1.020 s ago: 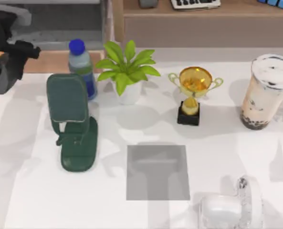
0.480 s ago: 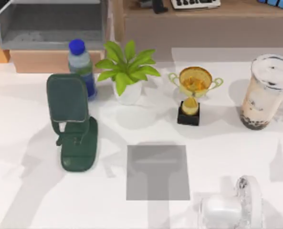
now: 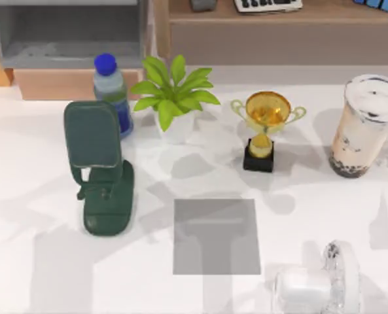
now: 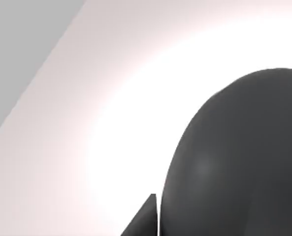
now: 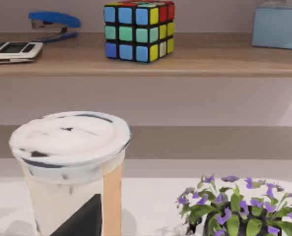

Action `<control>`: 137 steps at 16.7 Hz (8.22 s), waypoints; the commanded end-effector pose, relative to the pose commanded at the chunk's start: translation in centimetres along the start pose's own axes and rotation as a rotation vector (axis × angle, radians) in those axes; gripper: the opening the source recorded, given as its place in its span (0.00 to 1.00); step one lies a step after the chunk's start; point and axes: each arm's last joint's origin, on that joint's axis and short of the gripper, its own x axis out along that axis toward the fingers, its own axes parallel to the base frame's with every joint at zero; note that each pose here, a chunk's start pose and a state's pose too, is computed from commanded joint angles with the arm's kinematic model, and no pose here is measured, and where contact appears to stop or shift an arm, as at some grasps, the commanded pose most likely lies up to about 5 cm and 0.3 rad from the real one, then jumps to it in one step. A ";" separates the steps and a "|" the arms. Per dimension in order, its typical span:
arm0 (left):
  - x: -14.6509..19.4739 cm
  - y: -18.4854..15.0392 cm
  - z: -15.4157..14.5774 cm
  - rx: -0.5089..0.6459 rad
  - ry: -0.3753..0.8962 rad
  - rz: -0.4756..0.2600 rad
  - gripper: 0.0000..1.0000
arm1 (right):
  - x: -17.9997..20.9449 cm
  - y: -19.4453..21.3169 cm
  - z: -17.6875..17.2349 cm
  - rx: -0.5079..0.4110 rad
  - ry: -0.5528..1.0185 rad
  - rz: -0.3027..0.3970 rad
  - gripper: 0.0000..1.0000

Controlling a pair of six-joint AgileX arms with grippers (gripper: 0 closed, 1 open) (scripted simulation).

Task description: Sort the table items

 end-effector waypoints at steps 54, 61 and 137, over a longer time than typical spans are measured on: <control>-14.0 -50.9 -5.6 -0.039 -0.647 -1.883 0.38 | 0.0 0.0 0.0 0.000 0.000 0.000 1.00; -14.0 -50.9 -5.6 -0.039 -0.647 -1.883 0.90 | 0.0 0.0 0.0 0.000 0.000 0.000 1.00; -57.0 -39.5 -19.3 -1.601 2.166 -1.217 0.00 | 0.0 0.0 0.0 0.000 0.000 0.000 1.00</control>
